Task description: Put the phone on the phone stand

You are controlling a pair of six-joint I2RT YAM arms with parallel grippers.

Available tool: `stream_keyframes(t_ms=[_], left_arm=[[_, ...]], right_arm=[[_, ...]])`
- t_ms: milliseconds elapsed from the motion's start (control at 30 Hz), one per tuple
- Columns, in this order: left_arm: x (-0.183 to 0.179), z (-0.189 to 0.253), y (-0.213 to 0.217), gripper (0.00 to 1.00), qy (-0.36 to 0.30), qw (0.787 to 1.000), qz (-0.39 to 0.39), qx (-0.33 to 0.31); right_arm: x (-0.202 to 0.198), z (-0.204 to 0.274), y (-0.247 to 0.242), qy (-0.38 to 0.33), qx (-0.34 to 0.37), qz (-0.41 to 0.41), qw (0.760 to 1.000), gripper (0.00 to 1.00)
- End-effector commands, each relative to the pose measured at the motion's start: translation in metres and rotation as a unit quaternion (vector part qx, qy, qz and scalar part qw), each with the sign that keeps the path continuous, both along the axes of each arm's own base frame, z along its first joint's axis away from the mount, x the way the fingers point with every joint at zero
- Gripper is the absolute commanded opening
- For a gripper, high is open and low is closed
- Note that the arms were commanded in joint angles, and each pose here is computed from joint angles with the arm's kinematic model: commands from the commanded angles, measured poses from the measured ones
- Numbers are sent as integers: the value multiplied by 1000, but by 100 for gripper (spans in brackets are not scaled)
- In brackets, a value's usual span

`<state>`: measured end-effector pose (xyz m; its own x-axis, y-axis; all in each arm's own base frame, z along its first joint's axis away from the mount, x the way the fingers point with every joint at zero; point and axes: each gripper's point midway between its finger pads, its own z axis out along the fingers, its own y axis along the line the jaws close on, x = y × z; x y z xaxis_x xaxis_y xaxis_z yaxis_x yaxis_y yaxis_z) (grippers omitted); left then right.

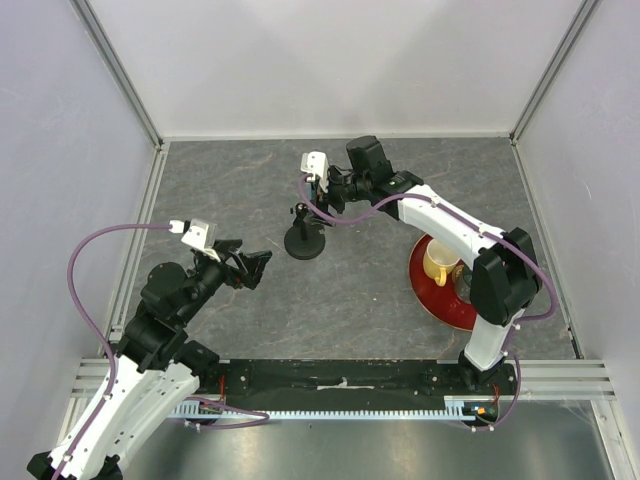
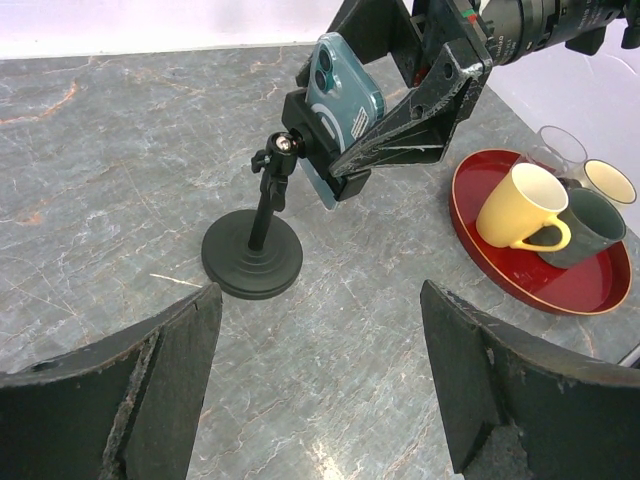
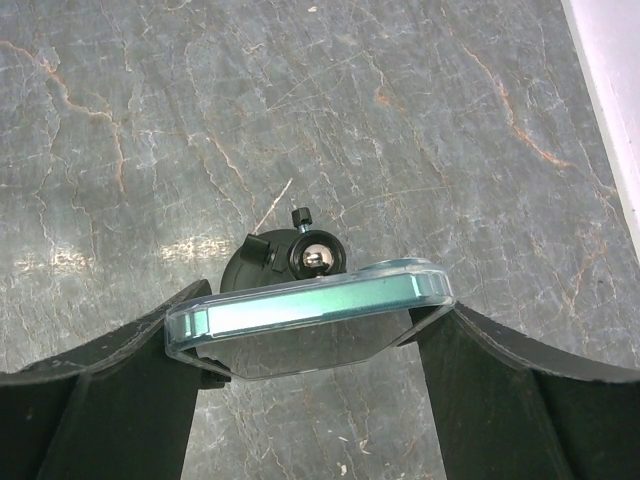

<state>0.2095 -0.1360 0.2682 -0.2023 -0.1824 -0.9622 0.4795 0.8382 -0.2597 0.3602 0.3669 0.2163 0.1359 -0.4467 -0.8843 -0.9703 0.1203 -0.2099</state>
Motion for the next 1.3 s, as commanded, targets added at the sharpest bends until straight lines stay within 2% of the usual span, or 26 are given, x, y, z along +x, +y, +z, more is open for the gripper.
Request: stream_keyframes(t_ms=[0,67,100,167,233,267,333,367,400,500,533,567,600,667,700,767,800,867,900,967,1000,1067,1200,1267], left_arm=[[1,10,-1,86,-16,1000,-2,-13],[1,10,-1,86,-16,1000,-2,-13],[1,11,-1,86,-16,1000,-1,-14],[1,10,-1,86,-16,1000,0,-14],[1,11,0,86,-17,1000,0,-15],[1,12,0,86,-19,1000,2,-16],[0,12,1,86,-19,1000,3,-16],[0,12,1,86,-18,1000,3,-15],[0,12,2,86,-20,1000,3,-16],[-1,13,2,86,-20,1000,3,-16],[-1,13,2,86,-19,1000,3,-17],[-1,12,2,86,-19,1000,3,-17],[-1,13,2,86,-21,1000,3,-17],[-2,13,2,86,-21,1000,2,-18],[-3,15,2,86,-23,1000,2,-20],[-4,15,1,86,-24,1000,-2,-20],[-5,16,1,86,-25,999,-2,-21],[-6,16,0,86,-26,999,-4,-22],[-6,16,0,86,-27,999,-6,-22],[-8,16,-2,86,-27,999,-10,-21],[-8,18,-2,86,-29,999,-11,-23],[-9,16,-4,85,-27,999,-15,-20],[-11,16,-8,85,-27,999,-23,-20],[-14,15,-11,85,-26,999,-30,-20]], right_arm=[[-10,22,11,-1,35,35,999,33],[-7,25,10,3,37,20,999,17],[-4,27,11,11,44,4,999,0],[5,36,7,6,61,-41,997,0],[15,56,1,-10,119,-100,988,0],[40,64,-13,-47,148,-185,970,0],[64,84,-38,-43,200,-302,931,0],[94,93,-83,-67,222,-448,863,0],[102,93,-102,-68,233,-503,829,0],[120,103,-165,-88,265,-653,704,0],[124,105,-175,-90,267,-673,684,0],[128,104,-182,-88,264,-688,671,0],[140,112,-194,-94,268,-708,647,0],[153,111,-204,-92,258,-723,635,0],[170,117,-216,-97,259,-737,617,0],[187,133,-230,-105,254,-753,598,0],[204,116,-244,-105,235,-768,587,0],[217,128,-261,-108,240,-783,564,0],[230,113,-276,-105,229,-796,550,0],[238,122,-296,-111,229,-815,521,0],[247,109,-313,-110,221,-827,505,0],[253,111,-330,-114,228,-836,487,0],[261,98,-380,-130,216,-866,432,0],[264,94,-399,-139,212,-874,414,0]])
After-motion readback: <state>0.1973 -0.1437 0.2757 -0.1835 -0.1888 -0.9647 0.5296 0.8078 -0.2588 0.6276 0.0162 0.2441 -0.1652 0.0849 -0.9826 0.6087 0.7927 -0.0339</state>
